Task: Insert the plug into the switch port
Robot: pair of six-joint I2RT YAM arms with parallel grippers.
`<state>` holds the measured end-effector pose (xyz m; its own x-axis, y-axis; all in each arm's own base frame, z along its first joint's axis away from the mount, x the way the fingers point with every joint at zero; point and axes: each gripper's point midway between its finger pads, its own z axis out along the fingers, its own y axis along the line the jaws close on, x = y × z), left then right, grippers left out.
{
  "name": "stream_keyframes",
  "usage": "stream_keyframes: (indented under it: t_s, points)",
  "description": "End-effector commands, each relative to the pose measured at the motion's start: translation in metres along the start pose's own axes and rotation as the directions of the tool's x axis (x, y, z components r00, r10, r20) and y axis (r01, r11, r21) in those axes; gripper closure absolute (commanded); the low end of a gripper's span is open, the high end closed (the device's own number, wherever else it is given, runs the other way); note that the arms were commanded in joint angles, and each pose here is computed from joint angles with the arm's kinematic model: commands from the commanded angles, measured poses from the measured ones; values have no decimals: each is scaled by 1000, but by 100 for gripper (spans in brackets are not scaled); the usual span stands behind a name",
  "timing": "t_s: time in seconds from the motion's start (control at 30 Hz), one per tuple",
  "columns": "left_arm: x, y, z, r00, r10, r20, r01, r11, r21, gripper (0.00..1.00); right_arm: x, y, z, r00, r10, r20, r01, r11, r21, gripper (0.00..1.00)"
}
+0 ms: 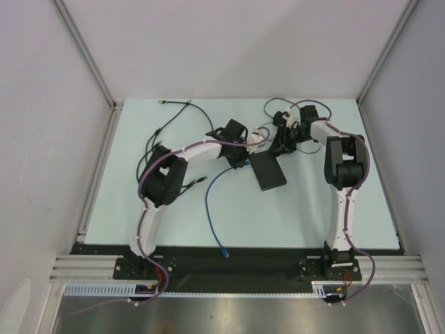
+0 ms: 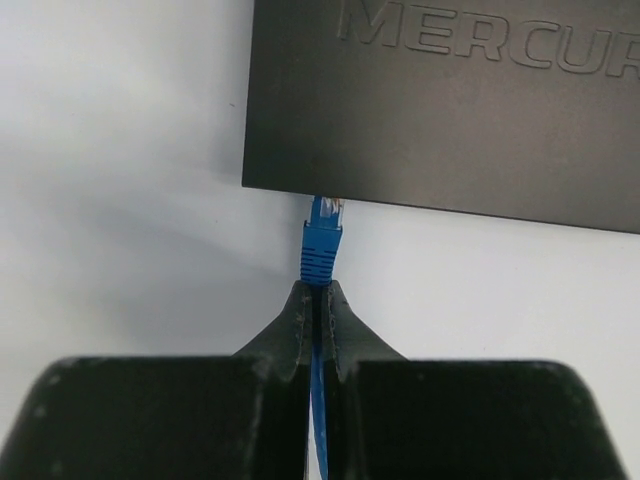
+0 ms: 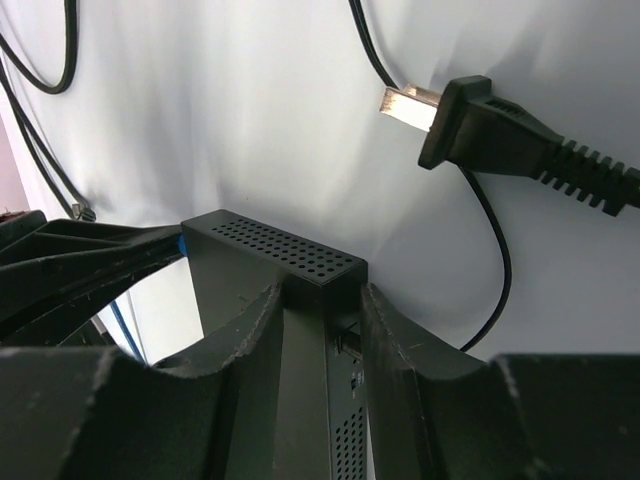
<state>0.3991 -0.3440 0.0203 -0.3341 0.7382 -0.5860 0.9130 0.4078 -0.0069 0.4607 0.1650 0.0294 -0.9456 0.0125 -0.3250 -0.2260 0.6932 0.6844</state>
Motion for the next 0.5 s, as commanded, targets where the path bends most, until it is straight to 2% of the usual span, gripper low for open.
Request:
stream_keyframes:
  t_s: [0.0, 0.13, 0.33, 0.47]
  points:
    - [-95, -26, -16, 922, 144, 360, -161, 987, 19, 100, 63, 34, 35, 970, 108, -217, -128, 988, -83, 71]
    - [-63, -29, -20, 937, 193, 291, -207, 978, 19, 100, 56, 15, 31, 977, 97, -190, -103, 994, -22, 71]
    - [-47, -18, -19, 954, 182, 240, -191, 982, 12, 97, 49, -2, 27, 981, 87, -172, -81, 996, 38, 72]
    - [-59, -12, -23, 949, 190, 252, -198, 980, 5, 83, 42, 1, 25, 984, 90, -154, -88, 996, 21, 70]
